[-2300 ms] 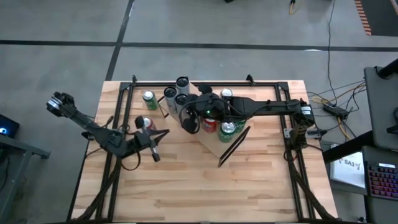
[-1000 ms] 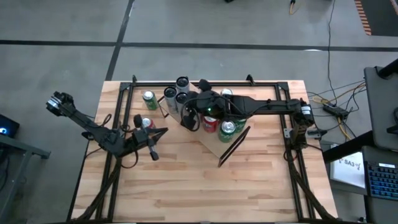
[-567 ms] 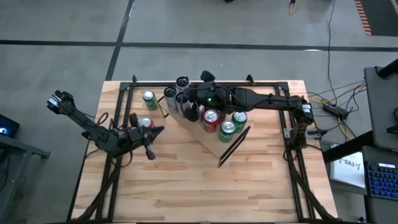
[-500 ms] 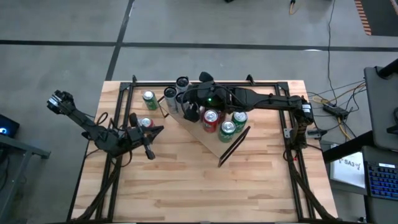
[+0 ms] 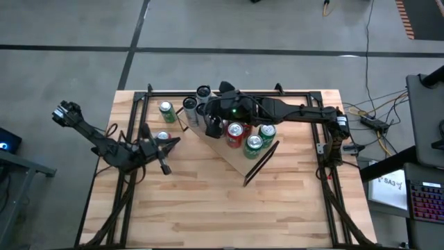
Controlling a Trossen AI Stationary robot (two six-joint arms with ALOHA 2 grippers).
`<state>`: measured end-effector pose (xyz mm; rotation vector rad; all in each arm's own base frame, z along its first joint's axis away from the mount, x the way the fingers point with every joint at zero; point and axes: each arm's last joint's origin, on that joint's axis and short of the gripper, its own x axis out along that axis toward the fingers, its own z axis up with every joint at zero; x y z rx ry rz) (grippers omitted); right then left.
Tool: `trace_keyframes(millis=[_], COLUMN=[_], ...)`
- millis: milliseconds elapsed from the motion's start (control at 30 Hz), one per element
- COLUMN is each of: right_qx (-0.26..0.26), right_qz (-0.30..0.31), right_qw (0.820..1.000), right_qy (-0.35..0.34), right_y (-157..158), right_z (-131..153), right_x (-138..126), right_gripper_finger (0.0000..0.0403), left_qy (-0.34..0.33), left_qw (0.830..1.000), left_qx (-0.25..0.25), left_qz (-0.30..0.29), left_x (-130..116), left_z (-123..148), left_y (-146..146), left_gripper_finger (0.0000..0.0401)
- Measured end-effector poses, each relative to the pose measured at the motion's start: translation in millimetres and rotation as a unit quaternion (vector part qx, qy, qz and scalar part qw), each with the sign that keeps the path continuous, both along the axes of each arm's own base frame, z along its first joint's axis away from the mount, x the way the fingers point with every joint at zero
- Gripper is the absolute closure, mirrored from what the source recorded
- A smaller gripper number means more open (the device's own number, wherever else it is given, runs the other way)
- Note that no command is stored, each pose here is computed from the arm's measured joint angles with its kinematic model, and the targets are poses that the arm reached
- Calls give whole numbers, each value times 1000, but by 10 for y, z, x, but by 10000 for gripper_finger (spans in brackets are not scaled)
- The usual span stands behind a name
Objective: Place canned beverage on shelf
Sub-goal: Put the yellow soda can on the shelf aligned with the blue soda can
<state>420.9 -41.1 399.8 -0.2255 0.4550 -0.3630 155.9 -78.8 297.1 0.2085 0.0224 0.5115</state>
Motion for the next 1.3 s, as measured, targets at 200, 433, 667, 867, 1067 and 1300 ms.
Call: trace_keyframes(millis=[200,433,667,867,1067,1300], right_qx=[-17,-29,-19,-37,-22,-10], right_qz=[6,-28,-41,-85,-98,-105], right_qw=[1000,999,997,994,993,991], right_qy=[-10,14,57,63,64,77], right_y=[-1,-16,-35,-68,-105,-116], right_z=[31,85,-22,-54,-117,-262], right_x=[12,-57,-94,-104,-101,-85], right_gripper_finger=[390,390,390,390,390,390], left_qy=[15,33,31,30,26,25], left_qw=[999,998,997,998,998,998], left_qx=[9,37,28,27,19,18], left_qz=[41,44,57,58,58,58], left_x=[-32,69,164,169,168,168], left_z=[-58,-82,-89,-91,-92,-92], left_y=[88,230,361,362,362,362], left_gripper_finger=[401,401,401,401,401,401])
